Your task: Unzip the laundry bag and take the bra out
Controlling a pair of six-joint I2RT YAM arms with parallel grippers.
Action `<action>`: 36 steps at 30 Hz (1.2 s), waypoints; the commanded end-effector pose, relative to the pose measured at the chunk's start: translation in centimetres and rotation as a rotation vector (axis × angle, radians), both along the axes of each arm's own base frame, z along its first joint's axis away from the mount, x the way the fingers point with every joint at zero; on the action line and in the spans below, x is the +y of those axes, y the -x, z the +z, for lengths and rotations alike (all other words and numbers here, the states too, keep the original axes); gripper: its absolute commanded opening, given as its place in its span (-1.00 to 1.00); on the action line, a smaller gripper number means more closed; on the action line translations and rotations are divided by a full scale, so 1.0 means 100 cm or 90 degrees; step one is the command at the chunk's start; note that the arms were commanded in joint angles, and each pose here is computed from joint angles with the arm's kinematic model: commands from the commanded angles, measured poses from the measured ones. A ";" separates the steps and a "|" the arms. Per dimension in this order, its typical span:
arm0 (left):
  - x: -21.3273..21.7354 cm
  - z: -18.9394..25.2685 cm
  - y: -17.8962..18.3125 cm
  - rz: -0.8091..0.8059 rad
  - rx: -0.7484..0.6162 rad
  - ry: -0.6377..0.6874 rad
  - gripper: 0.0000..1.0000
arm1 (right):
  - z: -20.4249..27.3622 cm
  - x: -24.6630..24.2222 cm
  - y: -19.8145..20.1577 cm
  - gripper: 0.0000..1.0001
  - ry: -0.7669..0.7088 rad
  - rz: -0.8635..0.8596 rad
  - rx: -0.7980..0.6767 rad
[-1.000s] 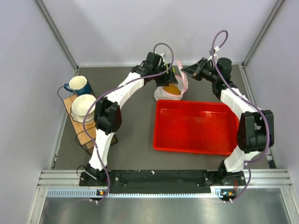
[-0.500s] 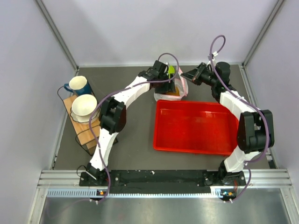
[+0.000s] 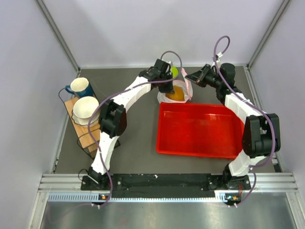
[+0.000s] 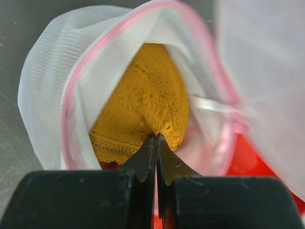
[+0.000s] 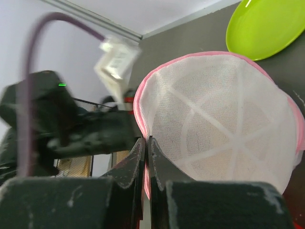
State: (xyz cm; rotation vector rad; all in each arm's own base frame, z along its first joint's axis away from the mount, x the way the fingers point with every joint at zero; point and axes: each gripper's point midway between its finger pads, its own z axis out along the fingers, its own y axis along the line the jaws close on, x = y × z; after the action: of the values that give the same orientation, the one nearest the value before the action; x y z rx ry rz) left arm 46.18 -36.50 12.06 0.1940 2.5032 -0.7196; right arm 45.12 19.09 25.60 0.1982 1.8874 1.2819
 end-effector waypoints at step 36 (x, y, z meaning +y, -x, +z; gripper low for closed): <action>0.031 0.386 0.152 -0.212 -0.338 0.431 -1.00 | 0.007 -0.017 -0.007 -1.00 0.077 -0.041 -0.037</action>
State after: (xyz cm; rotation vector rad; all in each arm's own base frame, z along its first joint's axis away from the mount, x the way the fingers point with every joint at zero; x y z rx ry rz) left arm 34.55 -33.14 49.06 0.3613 1.7143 -1.3323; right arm 45.83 17.99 21.65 0.2338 1.9888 1.1474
